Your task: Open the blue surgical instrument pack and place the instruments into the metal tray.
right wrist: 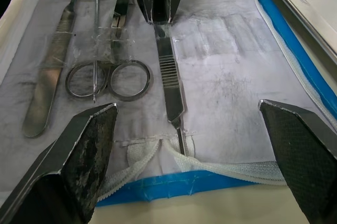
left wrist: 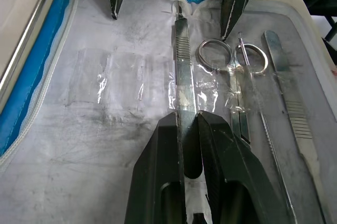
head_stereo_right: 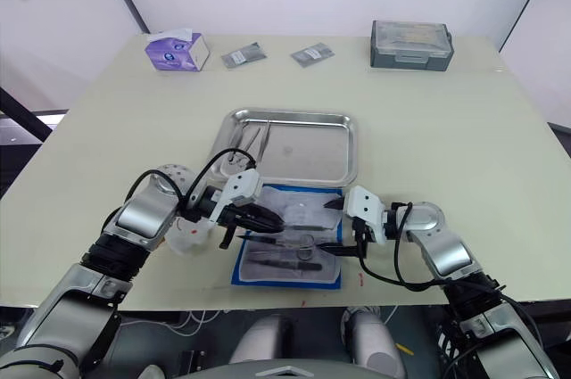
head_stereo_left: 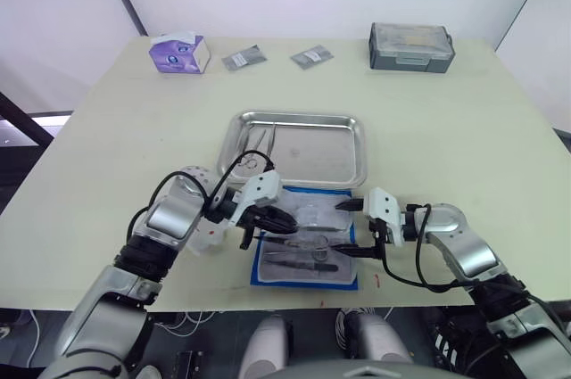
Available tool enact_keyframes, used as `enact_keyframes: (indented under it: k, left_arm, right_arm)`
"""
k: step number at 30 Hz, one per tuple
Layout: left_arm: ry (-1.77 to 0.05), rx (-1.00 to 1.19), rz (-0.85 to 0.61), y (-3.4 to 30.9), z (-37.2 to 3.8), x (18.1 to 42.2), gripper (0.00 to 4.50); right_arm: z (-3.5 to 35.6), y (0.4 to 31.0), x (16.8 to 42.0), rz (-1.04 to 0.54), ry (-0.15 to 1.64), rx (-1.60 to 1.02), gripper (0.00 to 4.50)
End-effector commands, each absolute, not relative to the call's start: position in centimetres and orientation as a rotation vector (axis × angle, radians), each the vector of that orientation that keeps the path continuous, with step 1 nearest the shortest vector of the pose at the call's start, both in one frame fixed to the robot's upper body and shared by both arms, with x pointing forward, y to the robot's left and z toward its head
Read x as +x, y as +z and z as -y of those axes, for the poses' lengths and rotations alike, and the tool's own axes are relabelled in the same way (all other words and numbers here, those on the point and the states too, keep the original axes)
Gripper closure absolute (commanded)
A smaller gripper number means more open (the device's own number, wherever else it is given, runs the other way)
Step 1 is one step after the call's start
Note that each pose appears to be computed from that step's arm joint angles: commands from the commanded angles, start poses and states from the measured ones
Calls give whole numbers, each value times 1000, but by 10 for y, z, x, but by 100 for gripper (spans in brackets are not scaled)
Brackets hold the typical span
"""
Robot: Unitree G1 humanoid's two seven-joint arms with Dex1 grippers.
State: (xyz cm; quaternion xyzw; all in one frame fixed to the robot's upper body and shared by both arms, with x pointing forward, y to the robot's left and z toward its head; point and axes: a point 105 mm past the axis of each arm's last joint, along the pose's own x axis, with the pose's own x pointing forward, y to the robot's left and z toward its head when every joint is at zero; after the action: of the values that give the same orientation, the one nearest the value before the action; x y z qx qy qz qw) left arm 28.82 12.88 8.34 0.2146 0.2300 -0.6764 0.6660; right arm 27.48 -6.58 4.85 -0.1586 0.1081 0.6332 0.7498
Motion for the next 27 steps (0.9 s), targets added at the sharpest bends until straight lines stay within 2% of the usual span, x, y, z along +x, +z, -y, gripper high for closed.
enact_keyframes:
  k: [1,27]
  left_arm:
    - [-1497,517,-479,106,-136,296,447]
    - [-1489,534,-526,120,-150,290,447]
  right_arm:
    - [88,-20,253,-580,1346,-324,0]
    - [90,-24,252,-603,1354,-356,0]
